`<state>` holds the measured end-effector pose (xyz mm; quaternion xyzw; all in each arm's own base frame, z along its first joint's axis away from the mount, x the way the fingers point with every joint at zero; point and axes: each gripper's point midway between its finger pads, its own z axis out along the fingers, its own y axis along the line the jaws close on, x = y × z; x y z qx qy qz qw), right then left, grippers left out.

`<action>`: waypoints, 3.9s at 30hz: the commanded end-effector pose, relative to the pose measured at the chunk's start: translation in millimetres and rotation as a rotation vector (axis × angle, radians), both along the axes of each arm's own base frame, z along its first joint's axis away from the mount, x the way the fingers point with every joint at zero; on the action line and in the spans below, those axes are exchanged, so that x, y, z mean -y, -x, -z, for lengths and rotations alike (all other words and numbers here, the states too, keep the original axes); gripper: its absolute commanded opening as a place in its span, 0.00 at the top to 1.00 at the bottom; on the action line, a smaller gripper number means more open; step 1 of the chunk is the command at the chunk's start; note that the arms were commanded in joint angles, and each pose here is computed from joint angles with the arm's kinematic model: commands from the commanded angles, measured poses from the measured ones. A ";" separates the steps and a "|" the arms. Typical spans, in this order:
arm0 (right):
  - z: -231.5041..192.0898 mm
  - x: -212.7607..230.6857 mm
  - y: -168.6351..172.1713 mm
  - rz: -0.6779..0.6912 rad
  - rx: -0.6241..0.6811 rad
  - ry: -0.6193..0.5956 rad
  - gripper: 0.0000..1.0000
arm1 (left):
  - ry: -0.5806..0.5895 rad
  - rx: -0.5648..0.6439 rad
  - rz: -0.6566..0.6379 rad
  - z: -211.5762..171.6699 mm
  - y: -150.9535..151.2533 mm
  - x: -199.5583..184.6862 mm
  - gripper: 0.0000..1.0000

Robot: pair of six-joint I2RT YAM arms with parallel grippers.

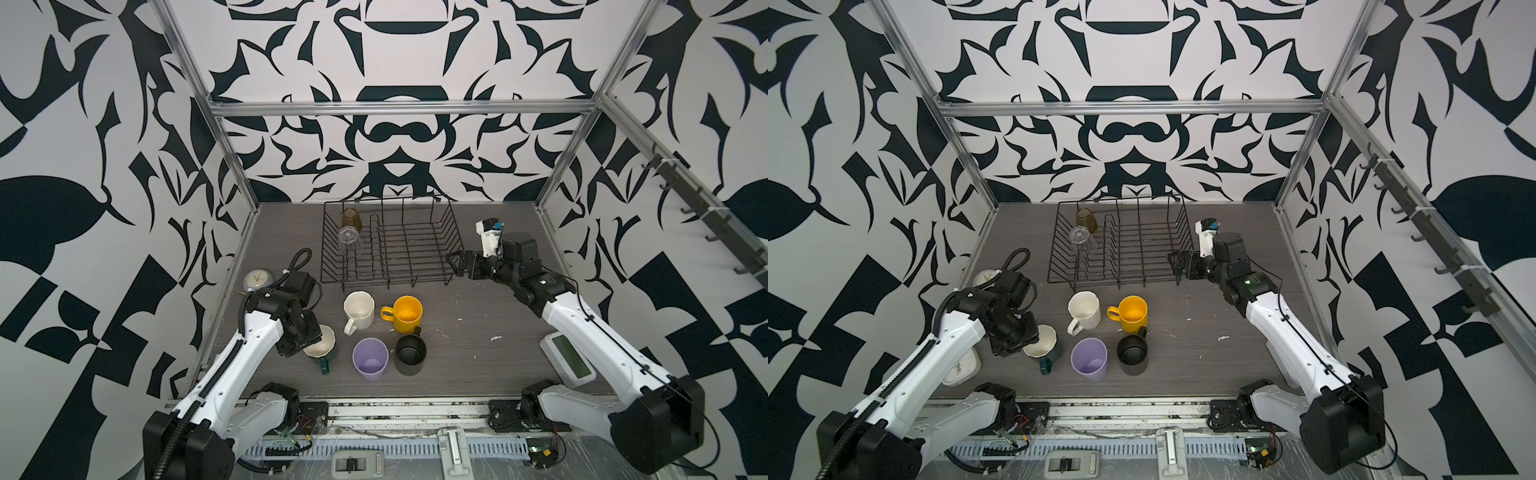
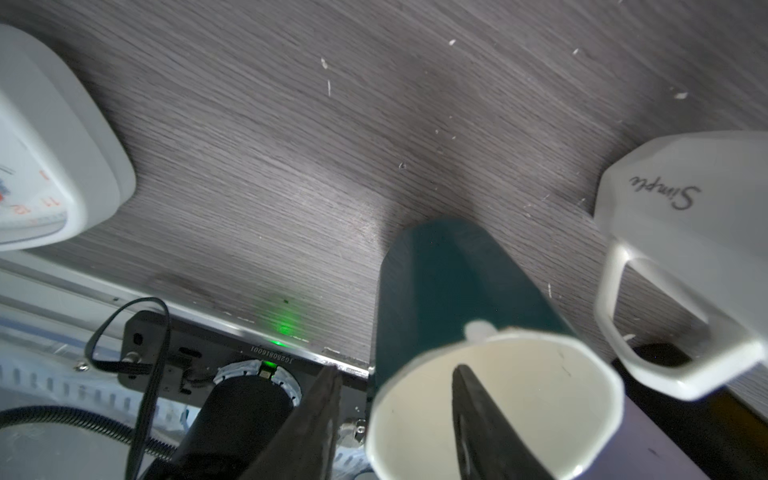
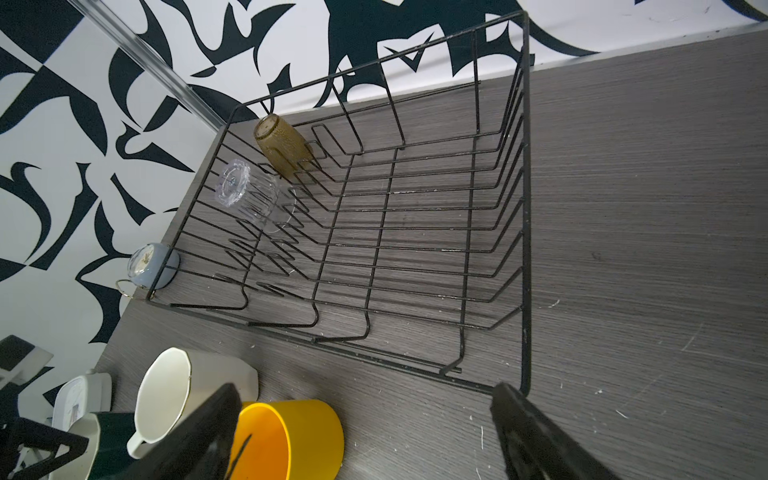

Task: Load the cups into the dish rack
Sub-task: 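Close the left gripper on the rim of the dark-green mug, then lift the green mug and carry it over the rack with the left gripper, then close the right gripper on the green mug while the left gripper holds it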

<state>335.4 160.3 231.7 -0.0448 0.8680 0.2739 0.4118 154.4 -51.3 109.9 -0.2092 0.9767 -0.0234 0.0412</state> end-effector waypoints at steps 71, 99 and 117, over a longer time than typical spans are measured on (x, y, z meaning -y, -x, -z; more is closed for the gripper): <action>-30.2 -13.1 -17.3 -0.038 0.072 -0.055 0.04 | 0.015 0.501 0.067 -130.3 -44.7 9.7 1.00; -117.8 -69.8 21.2 -0.500 0.227 -0.521 0.03 | 0.776 1.022 0.658 -250.7 -167.1 152.8 1.00; -149.1 -107.1 36.4 -0.704 0.264 -0.626 0.04 | 1.012 1.047 0.831 -242.6 -160.7 180.7 1.00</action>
